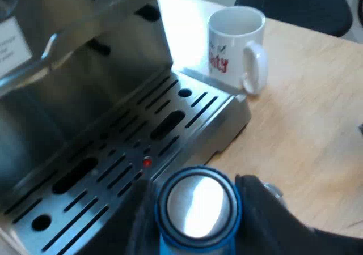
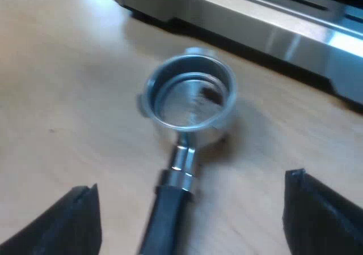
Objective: Grind coffee beans and then tamp
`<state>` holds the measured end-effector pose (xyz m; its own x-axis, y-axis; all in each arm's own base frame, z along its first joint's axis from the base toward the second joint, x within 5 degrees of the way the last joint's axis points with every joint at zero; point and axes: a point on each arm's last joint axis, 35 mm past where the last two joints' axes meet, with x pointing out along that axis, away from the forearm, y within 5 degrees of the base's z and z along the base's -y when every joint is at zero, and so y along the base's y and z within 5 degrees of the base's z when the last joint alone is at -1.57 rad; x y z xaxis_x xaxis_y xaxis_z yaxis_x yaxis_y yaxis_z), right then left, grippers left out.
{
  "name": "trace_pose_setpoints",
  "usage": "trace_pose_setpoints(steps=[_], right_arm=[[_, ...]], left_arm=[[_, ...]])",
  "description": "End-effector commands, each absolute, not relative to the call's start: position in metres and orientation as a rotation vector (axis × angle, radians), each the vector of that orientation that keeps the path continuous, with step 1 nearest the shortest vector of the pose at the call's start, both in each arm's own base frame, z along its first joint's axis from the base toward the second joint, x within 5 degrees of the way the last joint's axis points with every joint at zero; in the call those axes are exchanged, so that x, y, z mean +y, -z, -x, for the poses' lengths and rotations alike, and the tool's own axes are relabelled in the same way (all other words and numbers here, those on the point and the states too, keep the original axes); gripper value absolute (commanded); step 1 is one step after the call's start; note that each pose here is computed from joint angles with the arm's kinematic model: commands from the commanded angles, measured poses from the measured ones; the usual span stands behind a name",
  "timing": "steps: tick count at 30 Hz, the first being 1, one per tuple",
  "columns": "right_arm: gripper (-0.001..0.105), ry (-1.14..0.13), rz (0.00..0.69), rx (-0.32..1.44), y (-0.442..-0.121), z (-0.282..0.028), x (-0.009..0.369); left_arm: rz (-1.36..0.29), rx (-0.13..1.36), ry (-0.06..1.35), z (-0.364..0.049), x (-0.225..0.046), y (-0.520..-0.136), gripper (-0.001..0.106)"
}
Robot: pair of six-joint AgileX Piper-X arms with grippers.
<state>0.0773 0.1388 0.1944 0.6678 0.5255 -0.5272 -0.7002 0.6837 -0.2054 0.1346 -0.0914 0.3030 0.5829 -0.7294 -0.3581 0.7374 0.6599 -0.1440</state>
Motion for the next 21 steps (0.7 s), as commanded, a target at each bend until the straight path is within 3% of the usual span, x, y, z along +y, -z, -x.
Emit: trace_pose_setpoints(steps=[1,8,21], right_arm=[[0.067,-0.661,0.400,0.421,-0.193,-0.079,0.137],[0.067,-0.663,0.385,0.407,-0.194,-0.079,0.137],[0.067,-0.663,0.385,0.407,-0.194,-0.079,0.137]], left_arm=[[-0.017,0.404,0.899,-0.136,-0.099,-0.311,0.015],[-0.049,0.507,0.976,-0.149,-0.128,-0.305,0.015],[-0.111,0.543,1.072,-0.166,-0.182,-0.285,0.015]])
